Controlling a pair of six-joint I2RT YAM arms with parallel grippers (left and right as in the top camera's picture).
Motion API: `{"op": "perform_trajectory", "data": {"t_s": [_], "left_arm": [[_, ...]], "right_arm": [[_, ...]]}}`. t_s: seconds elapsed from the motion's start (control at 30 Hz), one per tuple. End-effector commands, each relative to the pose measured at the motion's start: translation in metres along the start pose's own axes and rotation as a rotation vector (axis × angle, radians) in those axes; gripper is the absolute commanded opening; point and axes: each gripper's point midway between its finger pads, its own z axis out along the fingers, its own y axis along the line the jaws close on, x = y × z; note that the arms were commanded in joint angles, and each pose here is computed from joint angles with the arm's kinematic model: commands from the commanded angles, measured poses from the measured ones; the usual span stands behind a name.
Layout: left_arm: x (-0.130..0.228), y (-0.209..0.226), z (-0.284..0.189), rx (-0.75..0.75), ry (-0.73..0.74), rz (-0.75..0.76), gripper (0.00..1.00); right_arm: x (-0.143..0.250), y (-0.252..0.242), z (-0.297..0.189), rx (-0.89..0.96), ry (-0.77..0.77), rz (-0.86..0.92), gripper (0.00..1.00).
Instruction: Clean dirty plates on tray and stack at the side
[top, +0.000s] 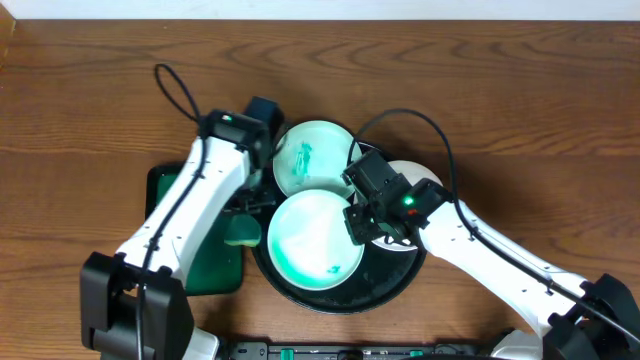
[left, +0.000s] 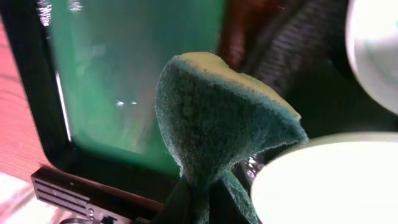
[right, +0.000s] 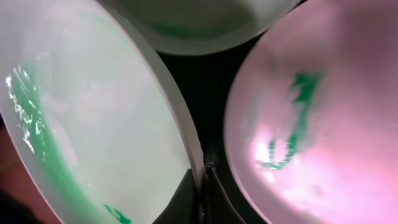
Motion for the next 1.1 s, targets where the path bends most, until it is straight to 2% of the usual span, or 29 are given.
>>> {"op": "perform_trajectory", "data": {"t_s": [0.0, 0.17, 0.43, 0.73, 1.07], "left_arm": [[-0.009, 0.015, -0.004, 0.025, 0.0, -0.031, 0.07], [-0.013, 0.03, 0.0, 0.084, 0.043, -0.071, 0.07], [-0.015, 0.038, 0.002, 0.1, 0.055, -0.101, 0.07], [-0.017, 0.037, 0.002, 0.103, 0.048, -0.099, 0.07], [-0.019, 0.036, 0.002, 0.106, 0.04, -0.093, 0.07]], "right_arm": [[-0.015, -0.013, -0.008, 0.109, -0.05, -0.037, 0.01], [-0.03, -0.031, -0.028, 0.247, -0.092, -0.06, 0.01], [-0.062, -0.036, -0.077, 0.357, -0.166, -0.141, 0.01], [-0.07, -0.035, -0.109, 0.394, -0.163, -0.196, 0.01], [-0.063, -0.023, -0.108, 0.372, -0.145, -0.231, 0.01]]}}
